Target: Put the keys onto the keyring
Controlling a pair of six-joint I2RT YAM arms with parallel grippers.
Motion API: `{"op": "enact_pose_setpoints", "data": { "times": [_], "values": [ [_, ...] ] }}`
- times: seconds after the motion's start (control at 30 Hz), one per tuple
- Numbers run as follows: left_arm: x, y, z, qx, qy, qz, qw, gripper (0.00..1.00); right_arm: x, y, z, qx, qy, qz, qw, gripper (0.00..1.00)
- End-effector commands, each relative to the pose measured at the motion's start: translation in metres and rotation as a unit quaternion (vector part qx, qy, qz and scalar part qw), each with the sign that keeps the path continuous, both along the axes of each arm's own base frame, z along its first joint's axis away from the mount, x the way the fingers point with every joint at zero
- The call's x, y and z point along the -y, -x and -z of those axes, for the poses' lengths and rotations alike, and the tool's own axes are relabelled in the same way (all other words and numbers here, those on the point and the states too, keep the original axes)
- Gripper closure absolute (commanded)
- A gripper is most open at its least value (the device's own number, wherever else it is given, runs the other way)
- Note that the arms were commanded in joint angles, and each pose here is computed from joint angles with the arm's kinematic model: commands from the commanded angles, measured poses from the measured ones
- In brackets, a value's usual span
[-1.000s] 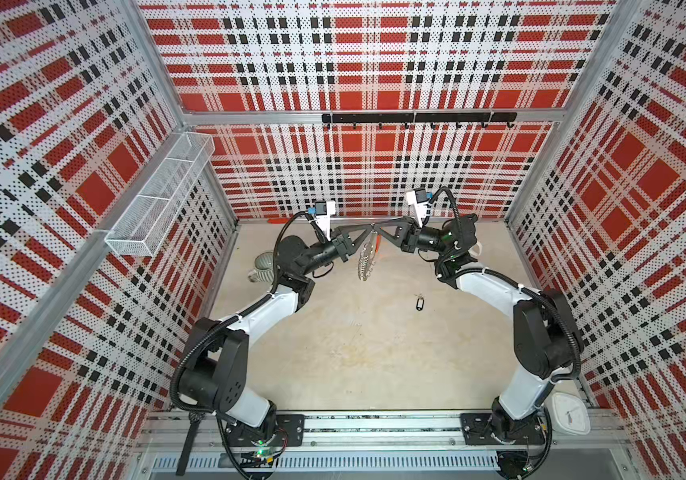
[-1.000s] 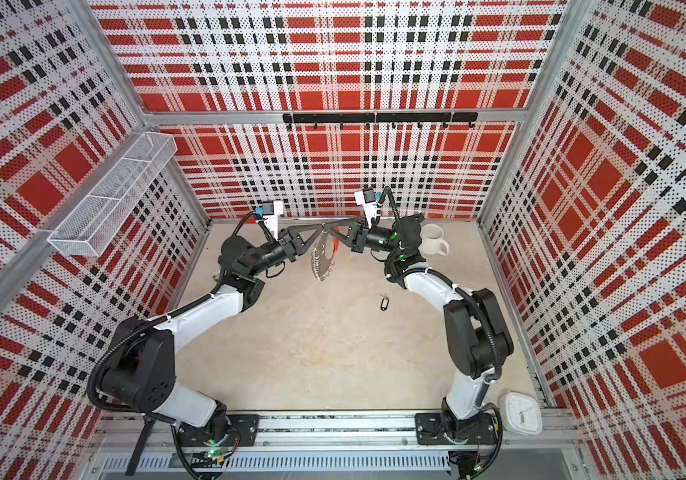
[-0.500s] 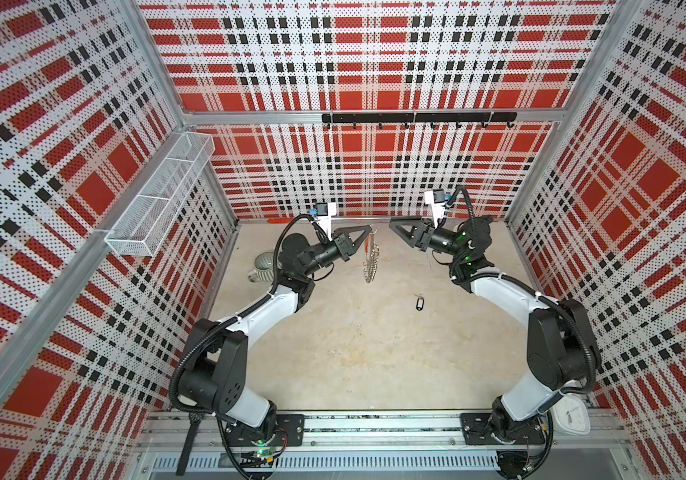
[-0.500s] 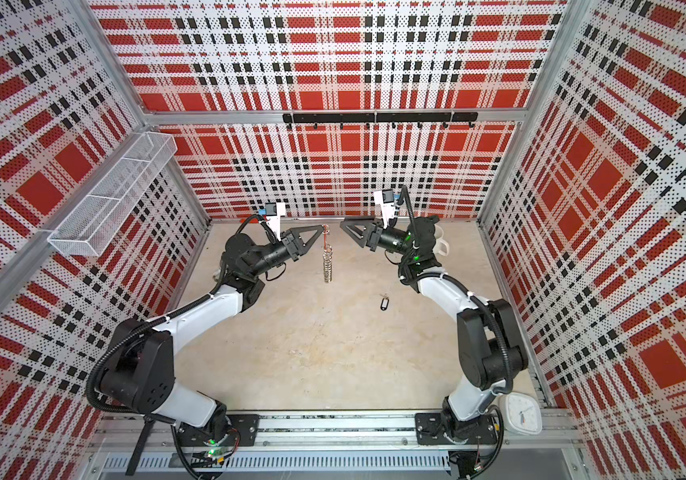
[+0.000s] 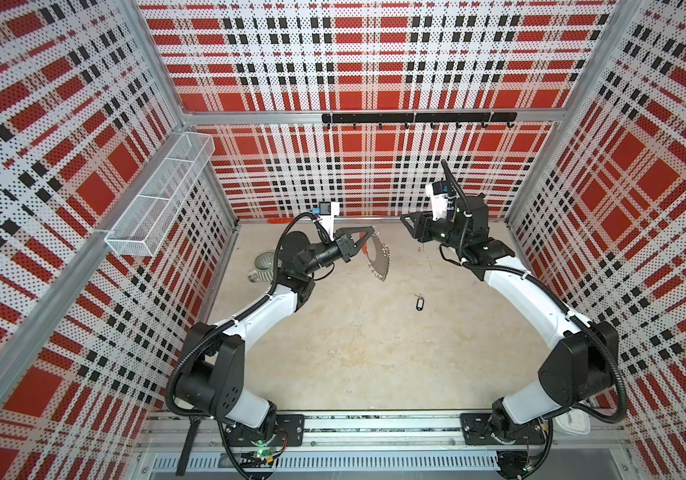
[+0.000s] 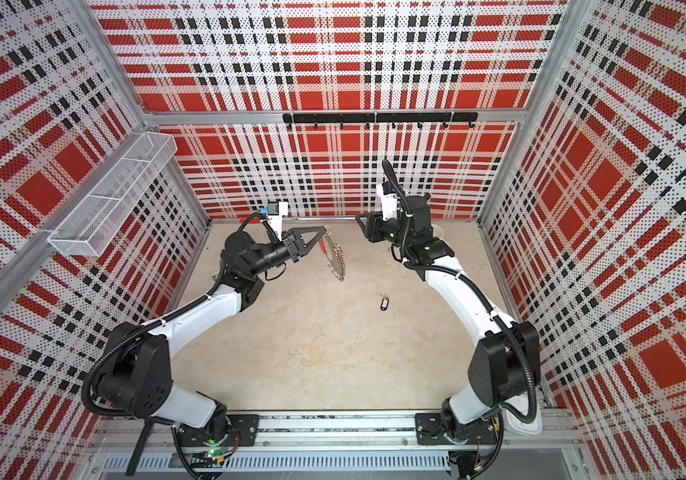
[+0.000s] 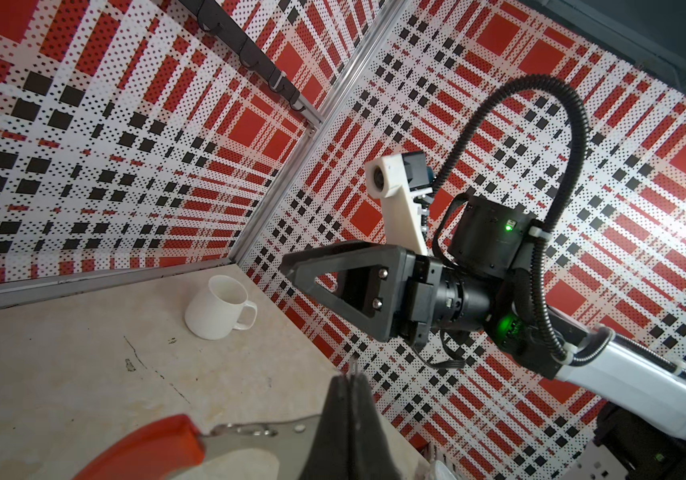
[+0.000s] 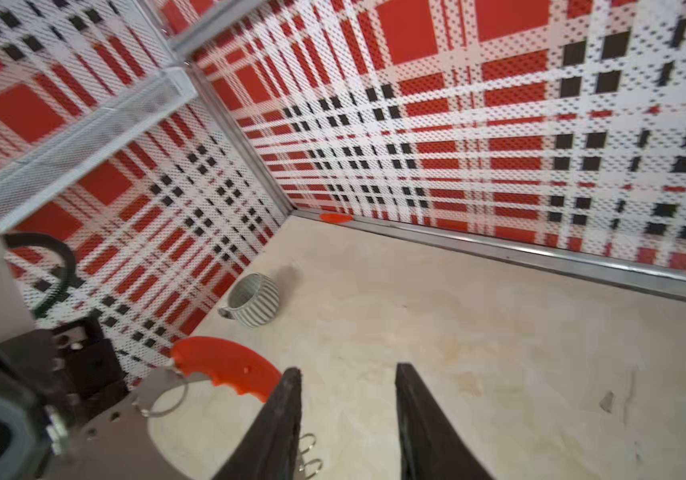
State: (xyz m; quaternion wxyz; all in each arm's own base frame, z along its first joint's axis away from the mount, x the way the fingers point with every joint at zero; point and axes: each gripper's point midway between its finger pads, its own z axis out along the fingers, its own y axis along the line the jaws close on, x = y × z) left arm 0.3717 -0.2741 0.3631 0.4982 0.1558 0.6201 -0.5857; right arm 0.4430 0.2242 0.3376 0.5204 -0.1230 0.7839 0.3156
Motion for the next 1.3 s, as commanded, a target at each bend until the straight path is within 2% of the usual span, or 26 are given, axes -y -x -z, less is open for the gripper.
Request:
{"op": "enact_pose_setpoints", "data": {
  "times": [0.0,0.07,0.13,0.2,0.3,0.57,0.77,0.93,1.27],
  "values": [
    [0.004,0.009,-0.025,0.048,-0.028,0.005,0.998,1.0,0.003,0.013,-0.001,0.004,0.042,-0.015,0.999,0.51],
    [0.009,0.002,-0.016,0.045,-0.075,-0.006,0.996,1.0,-0.025,0.034,-0.015,0.025,0.004,-0.118,0.993,0.53],
    [0.013,-0.004,-0.007,0.044,-0.127,-0.018,0.991,1.0,-0.039,0.052,-0.026,0.045,-0.028,-0.184,0.981,0.55],
    [0.017,-0.007,0.001,0.046,-0.177,-0.021,0.983,1.0,-0.047,0.065,-0.032,0.056,-0.045,-0.226,0.971,0.57],
    [0.02,-0.008,0.008,0.039,-0.208,-0.009,0.977,1.0,-0.053,0.075,-0.035,0.059,-0.056,-0.263,0.961,0.58],
    [0.019,-0.007,0.007,0.045,-0.242,0.002,0.969,1.0,-0.042,0.078,-0.037,0.066,-0.075,-0.275,0.956,0.59],
    [0.022,-0.004,0.006,0.042,-0.247,0.018,0.968,1.0,-0.045,0.089,-0.042,0.061,-0.104,-0.319,0.94,0.59],
    [0.024,-0.002,0.002,0.045,-0.244,0.027,0.968,1.0,-0.052,0.085,-0.031,0.044,-0.107,-0.332,0.936,0.66],
    [0.03,0.004,-0.001,0.047,-0.239,0.037,0.969,1.0,-0.062,0.075,-0.018,0.031,-0.111,-0.337,0.935,0.67]
  ]
}}
